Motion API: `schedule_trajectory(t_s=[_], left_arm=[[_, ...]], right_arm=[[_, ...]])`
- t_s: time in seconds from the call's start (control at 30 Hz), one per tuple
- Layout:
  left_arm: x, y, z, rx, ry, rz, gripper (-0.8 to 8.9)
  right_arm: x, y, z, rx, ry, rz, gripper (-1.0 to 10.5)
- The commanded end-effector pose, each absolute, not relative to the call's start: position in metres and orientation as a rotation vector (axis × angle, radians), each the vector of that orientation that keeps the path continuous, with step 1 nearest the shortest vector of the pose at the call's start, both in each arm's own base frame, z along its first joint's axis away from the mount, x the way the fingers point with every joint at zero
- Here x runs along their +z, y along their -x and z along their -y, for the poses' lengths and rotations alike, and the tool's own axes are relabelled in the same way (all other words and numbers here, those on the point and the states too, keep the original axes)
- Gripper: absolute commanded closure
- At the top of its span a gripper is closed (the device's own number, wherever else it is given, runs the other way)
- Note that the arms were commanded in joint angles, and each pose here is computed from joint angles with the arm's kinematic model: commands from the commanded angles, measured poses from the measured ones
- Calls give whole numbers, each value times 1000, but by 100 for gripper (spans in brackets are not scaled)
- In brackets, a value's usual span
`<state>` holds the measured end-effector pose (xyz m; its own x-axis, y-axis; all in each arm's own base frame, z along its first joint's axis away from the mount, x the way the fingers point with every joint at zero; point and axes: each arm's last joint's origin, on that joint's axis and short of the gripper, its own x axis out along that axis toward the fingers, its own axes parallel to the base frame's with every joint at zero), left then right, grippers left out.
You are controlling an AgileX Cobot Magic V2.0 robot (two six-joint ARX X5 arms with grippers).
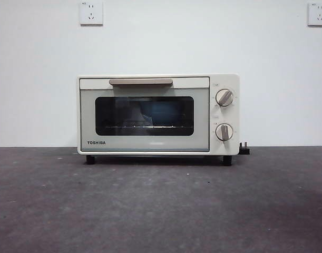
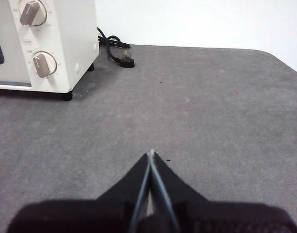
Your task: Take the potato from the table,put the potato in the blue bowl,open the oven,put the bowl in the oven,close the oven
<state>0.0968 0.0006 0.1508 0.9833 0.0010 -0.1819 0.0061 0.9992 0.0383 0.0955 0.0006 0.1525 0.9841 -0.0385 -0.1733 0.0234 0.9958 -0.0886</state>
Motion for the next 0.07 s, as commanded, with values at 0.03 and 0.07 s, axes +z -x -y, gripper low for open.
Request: schedule_trajectory(t_s=[0.03,0.07], left_arm=[[148,-97,-1,1,-31,-186,818],[148,-97,-1,1,-31,-186,818]], right_arm=[[150,-96,0,-36,89,-178,946],[150,-96,0,-37,89,-178,946]])
